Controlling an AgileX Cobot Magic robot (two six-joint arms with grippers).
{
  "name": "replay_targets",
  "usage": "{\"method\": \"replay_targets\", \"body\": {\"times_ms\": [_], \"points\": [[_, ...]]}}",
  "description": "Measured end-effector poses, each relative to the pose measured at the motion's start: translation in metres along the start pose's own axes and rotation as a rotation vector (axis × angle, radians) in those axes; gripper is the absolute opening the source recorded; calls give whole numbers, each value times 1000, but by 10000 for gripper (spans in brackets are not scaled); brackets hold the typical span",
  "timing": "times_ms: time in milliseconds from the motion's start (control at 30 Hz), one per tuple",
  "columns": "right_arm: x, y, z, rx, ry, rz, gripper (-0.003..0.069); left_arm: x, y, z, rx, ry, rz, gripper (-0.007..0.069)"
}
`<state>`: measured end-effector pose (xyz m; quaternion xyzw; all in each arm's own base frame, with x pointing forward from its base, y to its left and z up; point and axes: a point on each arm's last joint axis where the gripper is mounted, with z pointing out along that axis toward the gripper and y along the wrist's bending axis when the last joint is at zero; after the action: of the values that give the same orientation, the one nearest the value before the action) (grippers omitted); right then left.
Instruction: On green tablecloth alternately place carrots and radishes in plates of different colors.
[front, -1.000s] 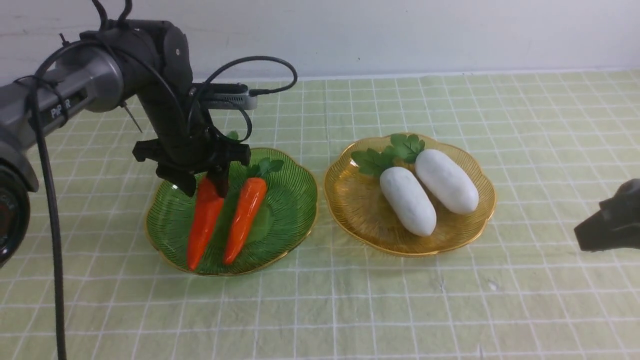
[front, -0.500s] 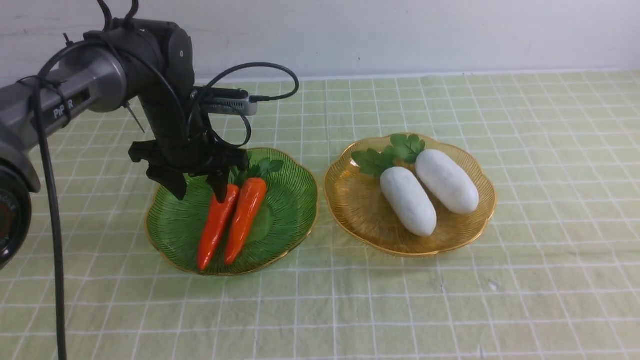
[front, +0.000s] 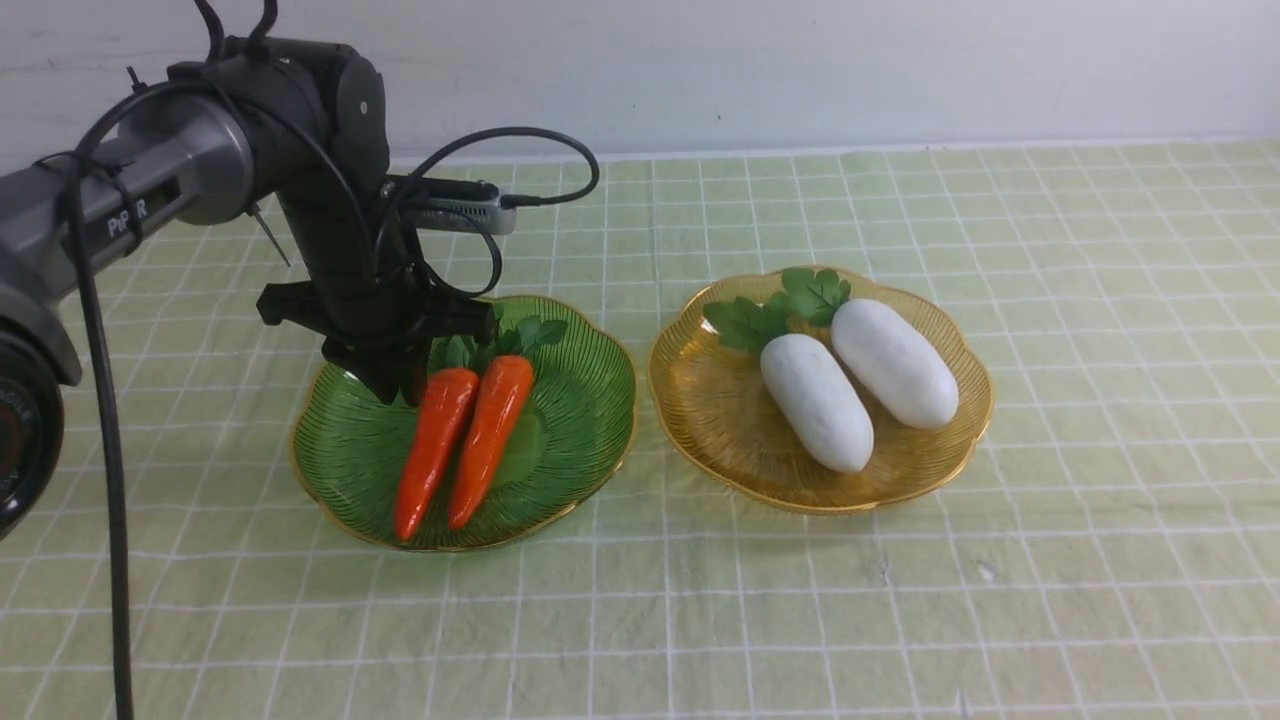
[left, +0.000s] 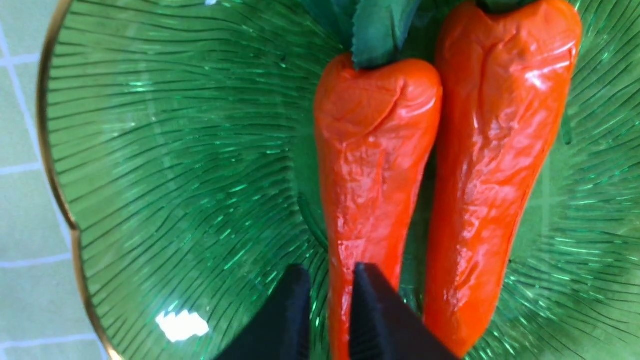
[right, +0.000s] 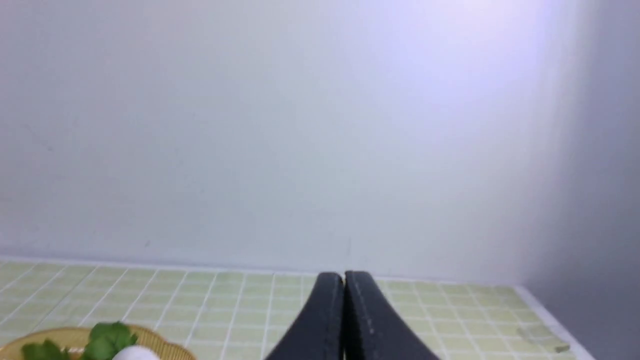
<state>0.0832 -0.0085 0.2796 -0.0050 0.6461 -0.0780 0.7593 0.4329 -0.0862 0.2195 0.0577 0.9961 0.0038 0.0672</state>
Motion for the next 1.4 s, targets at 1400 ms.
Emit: {"method": "replay_targets", "body": {"times_ms": [1400], "points": [[91,16,-44,-220,295,-522,-15,34,6,-163,23,-378,70,-8]]}}
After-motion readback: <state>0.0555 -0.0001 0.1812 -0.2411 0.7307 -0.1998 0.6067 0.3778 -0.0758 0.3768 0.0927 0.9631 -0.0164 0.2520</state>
